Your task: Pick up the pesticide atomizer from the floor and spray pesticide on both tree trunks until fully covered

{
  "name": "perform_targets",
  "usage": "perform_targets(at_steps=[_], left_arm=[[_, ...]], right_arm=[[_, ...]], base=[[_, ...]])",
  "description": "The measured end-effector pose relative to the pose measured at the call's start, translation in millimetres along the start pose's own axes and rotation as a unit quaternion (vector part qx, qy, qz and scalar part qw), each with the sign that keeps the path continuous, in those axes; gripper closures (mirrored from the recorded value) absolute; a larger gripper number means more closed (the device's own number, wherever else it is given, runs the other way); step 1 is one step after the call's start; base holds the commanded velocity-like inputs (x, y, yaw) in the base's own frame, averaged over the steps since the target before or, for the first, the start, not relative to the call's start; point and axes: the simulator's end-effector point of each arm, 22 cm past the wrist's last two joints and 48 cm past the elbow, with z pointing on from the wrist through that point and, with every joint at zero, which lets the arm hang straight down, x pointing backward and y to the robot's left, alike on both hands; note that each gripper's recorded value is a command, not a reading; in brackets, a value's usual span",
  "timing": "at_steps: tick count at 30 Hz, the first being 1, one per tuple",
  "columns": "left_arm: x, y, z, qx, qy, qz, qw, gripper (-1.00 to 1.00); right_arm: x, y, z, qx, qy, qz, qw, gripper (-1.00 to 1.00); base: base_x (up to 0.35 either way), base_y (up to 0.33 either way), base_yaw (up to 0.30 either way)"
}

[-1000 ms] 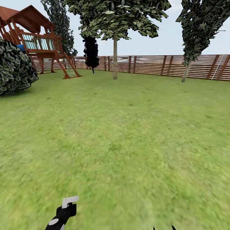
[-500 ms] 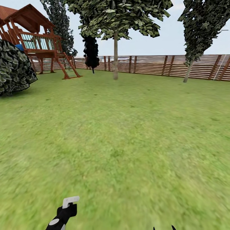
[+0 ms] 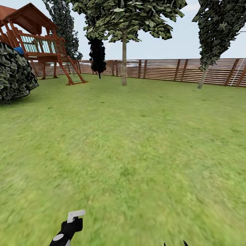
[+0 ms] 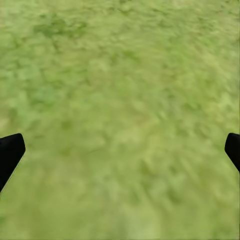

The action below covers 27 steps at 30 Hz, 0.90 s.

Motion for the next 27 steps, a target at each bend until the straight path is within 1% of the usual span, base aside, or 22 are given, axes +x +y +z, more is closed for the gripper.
perform_targets(at_steps=[27], left_arm=[[0.6, 0.0, 0.0, 0.000, 0.001, -0.001, 1.0000, 1.00]], right_arm=[[0.0, 0.1, 0.0, 0.000, 0.000, 0.000, 1.0000, -1.00]], base=[[0.333, 0.076, 0.000]])
